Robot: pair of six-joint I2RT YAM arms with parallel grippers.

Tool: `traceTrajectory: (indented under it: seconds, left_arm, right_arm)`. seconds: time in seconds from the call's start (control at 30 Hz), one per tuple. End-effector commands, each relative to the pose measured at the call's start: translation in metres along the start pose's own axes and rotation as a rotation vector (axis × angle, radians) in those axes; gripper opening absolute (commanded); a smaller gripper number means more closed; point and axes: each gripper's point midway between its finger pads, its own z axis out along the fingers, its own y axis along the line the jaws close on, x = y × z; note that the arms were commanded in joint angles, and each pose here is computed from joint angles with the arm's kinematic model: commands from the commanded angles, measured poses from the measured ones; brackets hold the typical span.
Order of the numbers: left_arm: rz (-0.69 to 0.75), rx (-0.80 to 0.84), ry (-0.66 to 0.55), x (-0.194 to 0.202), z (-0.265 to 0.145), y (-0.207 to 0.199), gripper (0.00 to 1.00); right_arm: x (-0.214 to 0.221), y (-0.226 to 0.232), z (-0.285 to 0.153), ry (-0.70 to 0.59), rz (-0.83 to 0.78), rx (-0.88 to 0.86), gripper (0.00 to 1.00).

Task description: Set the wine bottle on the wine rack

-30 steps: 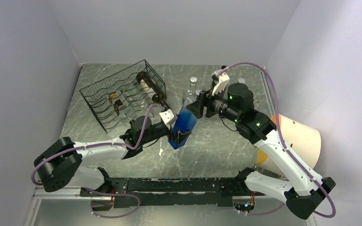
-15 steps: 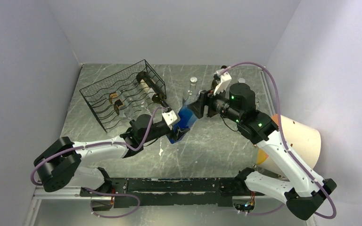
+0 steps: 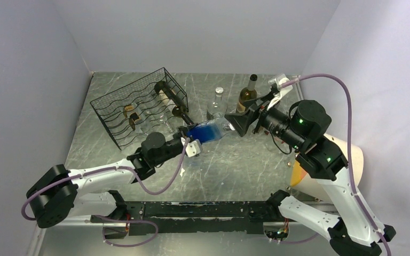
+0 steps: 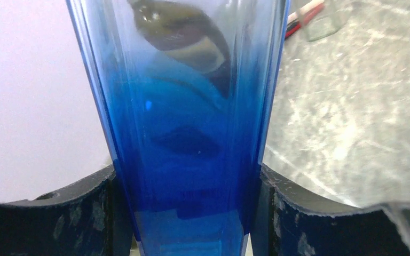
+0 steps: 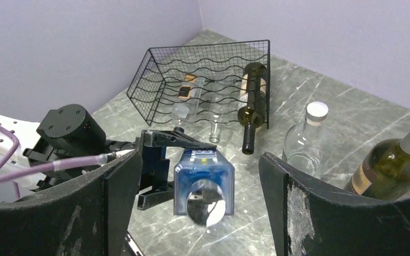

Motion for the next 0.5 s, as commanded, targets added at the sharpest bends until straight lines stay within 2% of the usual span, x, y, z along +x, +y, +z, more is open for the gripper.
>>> traceTrajectory:
  seconds: [0.0, 0.2, 0.37, 0.47]
  left_arm:
    - [0.341, -0.204, -0.181, -0.081, -0.007, 0.069, 0.07]
    - [0.581, -0.225, -0.098, -0.089, -0.004, 0.089, 0.07]
    - [0.837, -0.309, 0.079, -0.076, 0.002, 0.117, 0.07]
    - [0.918, -0.320, 0.084, -0.078, 0.004, 0.119, 0.07]
  right_arm:
    - [-0.013, 0.008, -0.006, -0.034, -0.042, -0.043, 0.84]
    - [-0.007, 0.008, -0.005, -0.002, -0.049, -0.045, 0.85]
    - [0.023, 0.001, -0.006, 0.119, -0.096, -0.039, 0.85]
    - [0.045, -0.011, -0.008, 0.186, -0.112, 0.010, 0.86]
